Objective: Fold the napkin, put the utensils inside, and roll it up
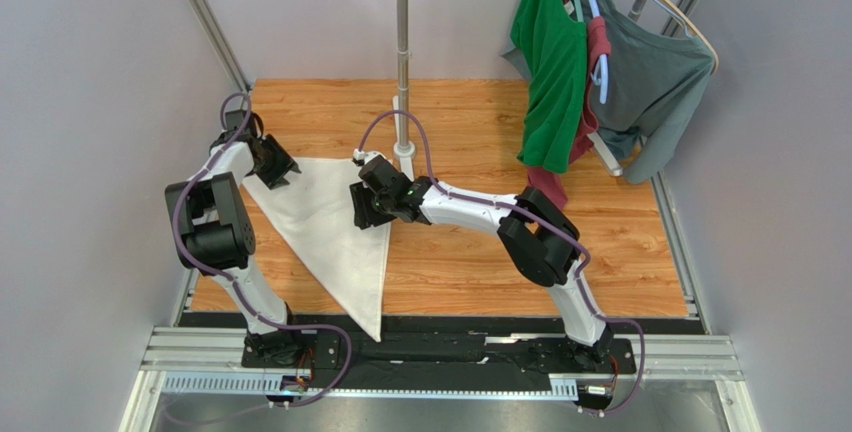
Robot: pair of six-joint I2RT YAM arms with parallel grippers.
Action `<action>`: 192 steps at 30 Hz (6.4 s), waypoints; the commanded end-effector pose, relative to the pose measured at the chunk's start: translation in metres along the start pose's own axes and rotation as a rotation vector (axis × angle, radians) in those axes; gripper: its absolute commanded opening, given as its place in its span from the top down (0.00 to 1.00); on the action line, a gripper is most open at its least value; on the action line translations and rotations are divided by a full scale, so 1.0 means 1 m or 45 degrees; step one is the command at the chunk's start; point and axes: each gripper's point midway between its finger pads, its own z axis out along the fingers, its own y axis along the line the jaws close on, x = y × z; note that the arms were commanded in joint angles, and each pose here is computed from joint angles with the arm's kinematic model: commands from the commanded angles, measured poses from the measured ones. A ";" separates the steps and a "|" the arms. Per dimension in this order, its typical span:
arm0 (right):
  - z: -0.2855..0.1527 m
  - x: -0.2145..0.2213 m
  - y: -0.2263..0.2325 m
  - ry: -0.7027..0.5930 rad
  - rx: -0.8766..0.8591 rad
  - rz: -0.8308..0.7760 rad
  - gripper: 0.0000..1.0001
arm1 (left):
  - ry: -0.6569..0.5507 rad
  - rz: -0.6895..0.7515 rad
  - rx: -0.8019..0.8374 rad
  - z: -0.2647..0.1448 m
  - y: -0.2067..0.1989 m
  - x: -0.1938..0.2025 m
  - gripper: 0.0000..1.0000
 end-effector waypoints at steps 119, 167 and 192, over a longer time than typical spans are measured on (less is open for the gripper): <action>0.030 -0.047 0.101 0.016 -0.334 -0.218 1.00 | -0.786 0.343 0.179 -0.258 -0.029 -0.003 0.16; 0.054 -0.072 0.142 -0.296 -0.413 -0.306 0.40 | -0.672 0.320 0.288 -0.237 -0.037 0.003 0.16; -0.018 -0.073 -0.002 -0.212 -0.232 -0.129 0.40 | -0.453 0.296 0.197 -0.168 -0.021 0.003 0.18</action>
